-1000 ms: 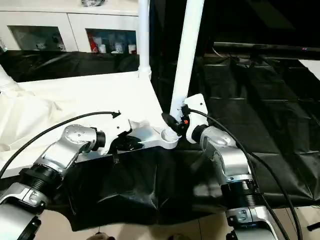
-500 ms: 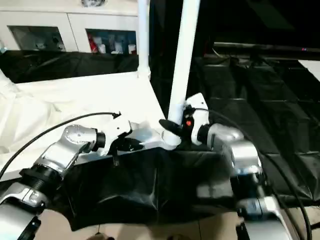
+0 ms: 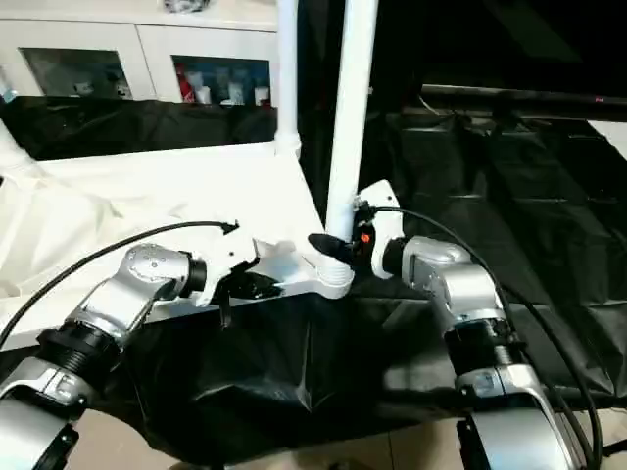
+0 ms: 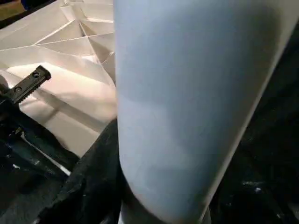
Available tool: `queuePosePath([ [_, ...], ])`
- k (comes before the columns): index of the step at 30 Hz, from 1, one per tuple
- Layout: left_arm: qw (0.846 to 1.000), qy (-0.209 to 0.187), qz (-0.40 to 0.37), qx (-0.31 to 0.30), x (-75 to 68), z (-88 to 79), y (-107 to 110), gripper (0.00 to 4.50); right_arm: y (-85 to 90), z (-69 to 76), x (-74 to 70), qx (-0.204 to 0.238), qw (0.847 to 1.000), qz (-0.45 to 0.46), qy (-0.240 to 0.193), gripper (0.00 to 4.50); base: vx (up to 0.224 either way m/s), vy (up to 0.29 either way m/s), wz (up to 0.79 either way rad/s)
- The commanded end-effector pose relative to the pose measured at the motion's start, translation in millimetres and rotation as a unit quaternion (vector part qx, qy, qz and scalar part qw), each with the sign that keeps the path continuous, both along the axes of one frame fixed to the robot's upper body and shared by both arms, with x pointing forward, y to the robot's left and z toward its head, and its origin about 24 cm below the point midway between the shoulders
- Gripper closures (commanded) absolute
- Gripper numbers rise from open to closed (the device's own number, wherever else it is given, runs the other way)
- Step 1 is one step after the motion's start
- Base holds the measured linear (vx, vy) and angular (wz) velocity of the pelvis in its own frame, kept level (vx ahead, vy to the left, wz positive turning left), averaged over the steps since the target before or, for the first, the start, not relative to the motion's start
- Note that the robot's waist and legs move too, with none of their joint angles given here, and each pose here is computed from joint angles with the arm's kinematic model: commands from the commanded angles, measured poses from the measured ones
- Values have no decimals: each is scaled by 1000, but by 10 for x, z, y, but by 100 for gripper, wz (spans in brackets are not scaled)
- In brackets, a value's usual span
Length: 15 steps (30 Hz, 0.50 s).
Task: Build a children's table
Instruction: Insert table leg to table base
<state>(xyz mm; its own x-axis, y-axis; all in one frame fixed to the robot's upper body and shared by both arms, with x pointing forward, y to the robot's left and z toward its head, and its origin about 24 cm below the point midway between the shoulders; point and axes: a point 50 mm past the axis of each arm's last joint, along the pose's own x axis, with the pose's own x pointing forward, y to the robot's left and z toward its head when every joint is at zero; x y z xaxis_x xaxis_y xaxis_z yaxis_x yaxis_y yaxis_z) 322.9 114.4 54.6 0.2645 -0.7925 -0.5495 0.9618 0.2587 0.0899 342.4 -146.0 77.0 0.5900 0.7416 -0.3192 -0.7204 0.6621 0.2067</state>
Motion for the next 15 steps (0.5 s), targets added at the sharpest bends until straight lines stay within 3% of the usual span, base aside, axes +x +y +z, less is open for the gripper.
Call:
queuePosePath([
  [1, 1000, -4, -10, 8, -25, 7, 27, 450, -125, -63, 13, -14, 999, -27, 15, 259, 0, 0, 0],
  [7, 1000, -9, -7, 10, -5, 28, 55, 450, -121, -100, -14, -1, 999, -19, 26, 259, 0, 0, 0],
  [15, 1000, -19, 2, 10, 12, 62, 99, 450, -160, -266, -100, 70, 996, -45, 42, 259, 0, 0, 0],
])
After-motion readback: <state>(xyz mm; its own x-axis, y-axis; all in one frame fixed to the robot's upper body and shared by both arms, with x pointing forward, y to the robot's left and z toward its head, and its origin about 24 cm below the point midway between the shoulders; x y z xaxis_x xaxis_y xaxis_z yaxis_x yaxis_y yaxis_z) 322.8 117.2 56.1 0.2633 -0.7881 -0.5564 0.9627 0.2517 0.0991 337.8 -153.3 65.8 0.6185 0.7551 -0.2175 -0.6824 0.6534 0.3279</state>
